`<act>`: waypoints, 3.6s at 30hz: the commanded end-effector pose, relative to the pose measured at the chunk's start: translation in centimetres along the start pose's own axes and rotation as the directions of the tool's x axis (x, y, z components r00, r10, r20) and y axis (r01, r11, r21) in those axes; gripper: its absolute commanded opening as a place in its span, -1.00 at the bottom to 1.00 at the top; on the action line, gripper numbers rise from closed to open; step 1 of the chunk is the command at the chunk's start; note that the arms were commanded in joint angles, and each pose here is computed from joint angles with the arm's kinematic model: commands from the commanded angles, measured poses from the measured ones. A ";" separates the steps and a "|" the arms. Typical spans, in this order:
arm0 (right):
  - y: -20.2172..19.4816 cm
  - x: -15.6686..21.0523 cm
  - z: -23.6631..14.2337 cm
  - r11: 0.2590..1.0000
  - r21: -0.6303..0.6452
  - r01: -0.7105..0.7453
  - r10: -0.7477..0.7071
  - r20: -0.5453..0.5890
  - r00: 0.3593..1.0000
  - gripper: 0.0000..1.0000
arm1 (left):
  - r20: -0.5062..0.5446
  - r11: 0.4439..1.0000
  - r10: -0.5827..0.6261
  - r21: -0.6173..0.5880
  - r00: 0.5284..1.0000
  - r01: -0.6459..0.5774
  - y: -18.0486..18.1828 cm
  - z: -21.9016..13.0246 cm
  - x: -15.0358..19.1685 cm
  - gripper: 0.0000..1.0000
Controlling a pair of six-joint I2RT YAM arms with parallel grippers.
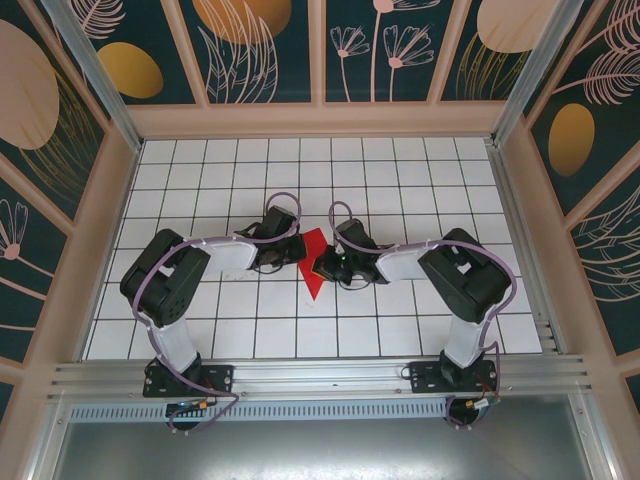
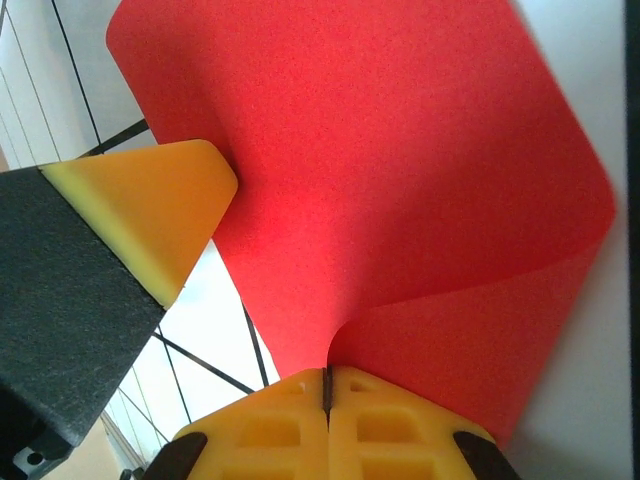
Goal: Fold a paper plane with a square sheet of paper (pick it up from the middle)
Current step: Third fold the triangle at the center of the table.
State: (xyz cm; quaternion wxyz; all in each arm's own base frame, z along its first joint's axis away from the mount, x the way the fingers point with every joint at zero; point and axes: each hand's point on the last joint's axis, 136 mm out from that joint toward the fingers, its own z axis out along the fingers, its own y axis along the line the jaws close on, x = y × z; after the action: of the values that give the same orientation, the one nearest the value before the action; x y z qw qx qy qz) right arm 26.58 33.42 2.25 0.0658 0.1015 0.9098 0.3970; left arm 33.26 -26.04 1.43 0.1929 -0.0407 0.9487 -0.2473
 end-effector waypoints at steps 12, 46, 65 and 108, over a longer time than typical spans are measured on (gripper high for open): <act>1.2 -0.2 0.9 0.999 -0.022 0.035 -0.035 -0.014 0.999 -1.00 | -0.065 0.999 -0.013 -0.036 0.998 0.010 1.7 0.9 1.9 -0.84; -1.6 0.5 1.4 0.998 0.065 0.012 -0.010 -0.034 0.999 -0.75 | 0.088 0.997 -0.071 -0.016 0.994 0.073 0.3 -3.5 -1.6 -0.46; -2.8 0.9 1.3 0.995 0.099 -0.013 0.016 -0.035 0.999 -0.19 | 0.105 0.980 -0.139 0.157 0.985 0.121 -0.9 -6.7 -1.9 -0.12; -1.4 0.9 0.5 0.999 0.038 0.030 -0.029 -0.032 0.999 -0.92 | -0.161 0.965 -0.018 0.257 0.987 0.059 -1.5 -1.4 3.9 -0.59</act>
State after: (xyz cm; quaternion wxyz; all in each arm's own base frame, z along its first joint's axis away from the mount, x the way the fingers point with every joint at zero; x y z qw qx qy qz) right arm 26.76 33.94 1.80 0.0663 0.0872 0.9119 0.3955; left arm 29.08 -26.65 1.85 0.1169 -0.0338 0.9214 -0.3690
